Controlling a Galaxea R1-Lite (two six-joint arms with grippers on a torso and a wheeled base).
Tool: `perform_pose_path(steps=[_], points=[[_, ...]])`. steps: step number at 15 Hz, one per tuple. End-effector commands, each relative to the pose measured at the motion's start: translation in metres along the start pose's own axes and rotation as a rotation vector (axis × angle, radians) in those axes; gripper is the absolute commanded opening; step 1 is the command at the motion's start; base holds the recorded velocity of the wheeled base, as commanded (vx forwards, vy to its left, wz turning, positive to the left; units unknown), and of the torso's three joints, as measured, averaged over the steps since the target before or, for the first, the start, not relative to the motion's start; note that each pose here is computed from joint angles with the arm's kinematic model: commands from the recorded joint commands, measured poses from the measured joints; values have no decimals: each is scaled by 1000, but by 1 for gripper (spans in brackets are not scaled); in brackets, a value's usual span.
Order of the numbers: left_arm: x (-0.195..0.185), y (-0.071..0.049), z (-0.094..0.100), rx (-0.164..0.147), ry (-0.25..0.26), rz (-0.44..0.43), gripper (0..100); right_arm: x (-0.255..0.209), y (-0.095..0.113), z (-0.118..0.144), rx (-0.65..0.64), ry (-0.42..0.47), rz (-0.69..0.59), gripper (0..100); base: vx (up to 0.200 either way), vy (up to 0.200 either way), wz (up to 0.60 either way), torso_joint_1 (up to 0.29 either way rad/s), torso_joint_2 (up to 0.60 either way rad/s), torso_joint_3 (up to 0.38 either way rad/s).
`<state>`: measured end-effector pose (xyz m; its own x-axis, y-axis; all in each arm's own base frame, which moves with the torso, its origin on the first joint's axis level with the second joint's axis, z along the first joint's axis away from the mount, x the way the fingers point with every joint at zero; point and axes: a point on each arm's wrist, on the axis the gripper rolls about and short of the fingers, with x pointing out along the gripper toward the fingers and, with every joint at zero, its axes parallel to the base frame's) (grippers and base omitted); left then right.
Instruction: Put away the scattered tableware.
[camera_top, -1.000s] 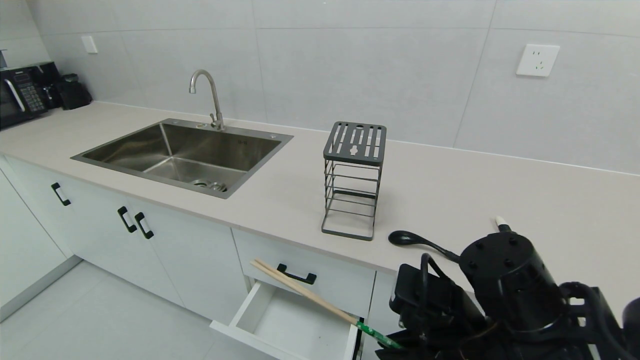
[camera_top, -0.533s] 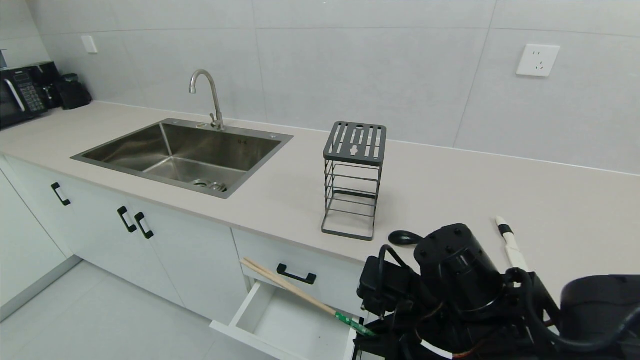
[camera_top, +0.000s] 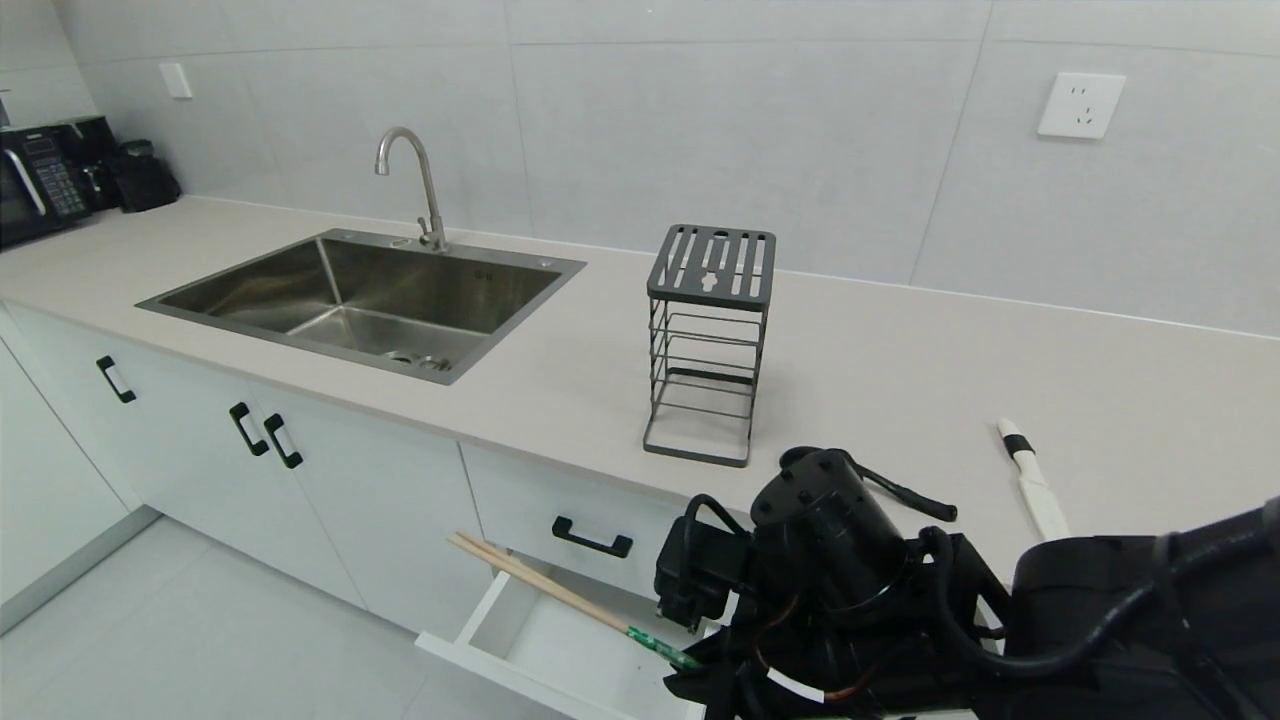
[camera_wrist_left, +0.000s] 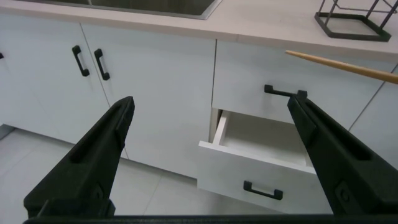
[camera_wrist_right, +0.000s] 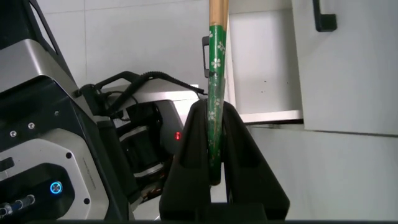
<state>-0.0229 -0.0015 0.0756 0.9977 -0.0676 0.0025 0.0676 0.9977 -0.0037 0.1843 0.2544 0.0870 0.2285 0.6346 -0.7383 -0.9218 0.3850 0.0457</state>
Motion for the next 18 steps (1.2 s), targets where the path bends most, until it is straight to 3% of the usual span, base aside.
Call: perform_pose_path(steps=[1,9,18], points=[[0,0,0,-1,1,0,100,8,0,5,-7,-4,5,0,0,0,0,-227,496,266],[0,0,0,-1,1,0,100,23,-4,17,-66,11,10,0,0,0,0,-225,500,278],[0,0,0,-1,1,0,100,44,-26,23,-76,42,-26,0,0,0,0,-186,463,269]])
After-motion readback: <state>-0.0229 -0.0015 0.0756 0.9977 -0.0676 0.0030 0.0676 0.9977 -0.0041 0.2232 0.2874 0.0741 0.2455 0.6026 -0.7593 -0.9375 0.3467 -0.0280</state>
